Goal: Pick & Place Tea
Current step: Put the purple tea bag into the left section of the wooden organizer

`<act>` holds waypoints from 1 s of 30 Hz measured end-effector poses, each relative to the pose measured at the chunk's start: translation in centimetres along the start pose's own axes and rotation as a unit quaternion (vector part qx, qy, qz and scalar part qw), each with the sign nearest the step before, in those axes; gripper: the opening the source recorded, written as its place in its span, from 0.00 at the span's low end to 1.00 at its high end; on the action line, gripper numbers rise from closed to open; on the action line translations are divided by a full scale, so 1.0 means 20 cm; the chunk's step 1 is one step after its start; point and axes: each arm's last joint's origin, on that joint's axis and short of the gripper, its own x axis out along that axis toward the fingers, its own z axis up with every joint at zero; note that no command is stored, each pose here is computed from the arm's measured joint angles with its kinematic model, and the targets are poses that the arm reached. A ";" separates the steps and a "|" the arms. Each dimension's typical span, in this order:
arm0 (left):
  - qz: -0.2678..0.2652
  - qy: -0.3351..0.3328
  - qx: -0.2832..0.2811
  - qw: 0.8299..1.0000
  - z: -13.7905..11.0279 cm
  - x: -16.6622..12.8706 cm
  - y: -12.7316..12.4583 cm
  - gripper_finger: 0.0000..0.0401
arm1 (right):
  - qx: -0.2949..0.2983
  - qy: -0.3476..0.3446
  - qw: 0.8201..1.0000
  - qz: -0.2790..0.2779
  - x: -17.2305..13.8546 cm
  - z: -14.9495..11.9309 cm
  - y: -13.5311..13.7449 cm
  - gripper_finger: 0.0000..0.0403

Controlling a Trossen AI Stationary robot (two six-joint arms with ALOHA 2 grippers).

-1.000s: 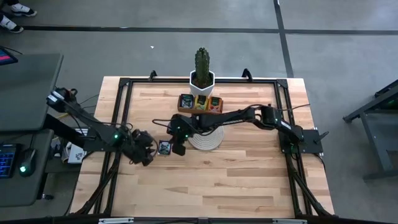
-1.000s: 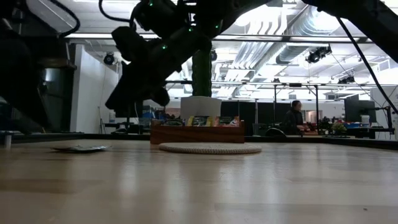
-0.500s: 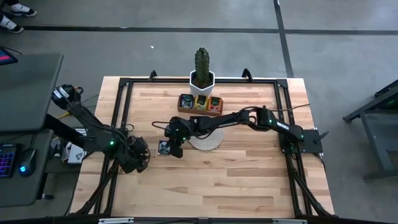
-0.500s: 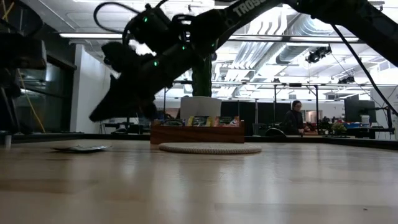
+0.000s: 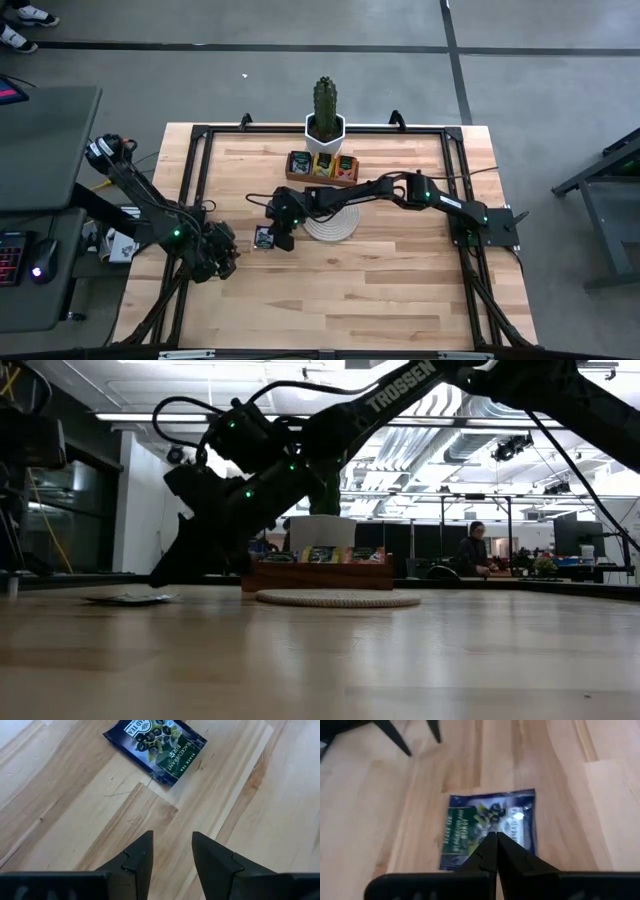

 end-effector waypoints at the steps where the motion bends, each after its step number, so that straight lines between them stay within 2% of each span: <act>1: 0.000 0.000 0.000 1.000 0.00 0.00 0.00 0.33 | 0.001 -0.001 1.000 -0.005 0.00 0.00 -0.01 0.00; 12: -0.001 -0.012 -0.001 1.000 0.00 0.00 0.00 0.33 | 0.024 0.042 0.996 -0.073 0.00 -0.06 -0.02 0.00; 20: -0.004 -0.023 -0.005 1.000 0.01 0.00 -0.01 0.33 | 0.060 0.064 0.987 -0.135 0.03 -0.11 0.09 0.00; 25: -0.009 -0.045 -0.045 0.998 0.01 0.01 -0.02 0.33 | 0.077 0.060 0.984 -0.150 0.05 -0.13 0.17 0.00; 30: -0.013 -0.045 -0.133 0.990 -0.01 0.05 -0.02 0.33 | 0.084 0.056 0.982 -0.162 0.06 -0.14 0.18 0.00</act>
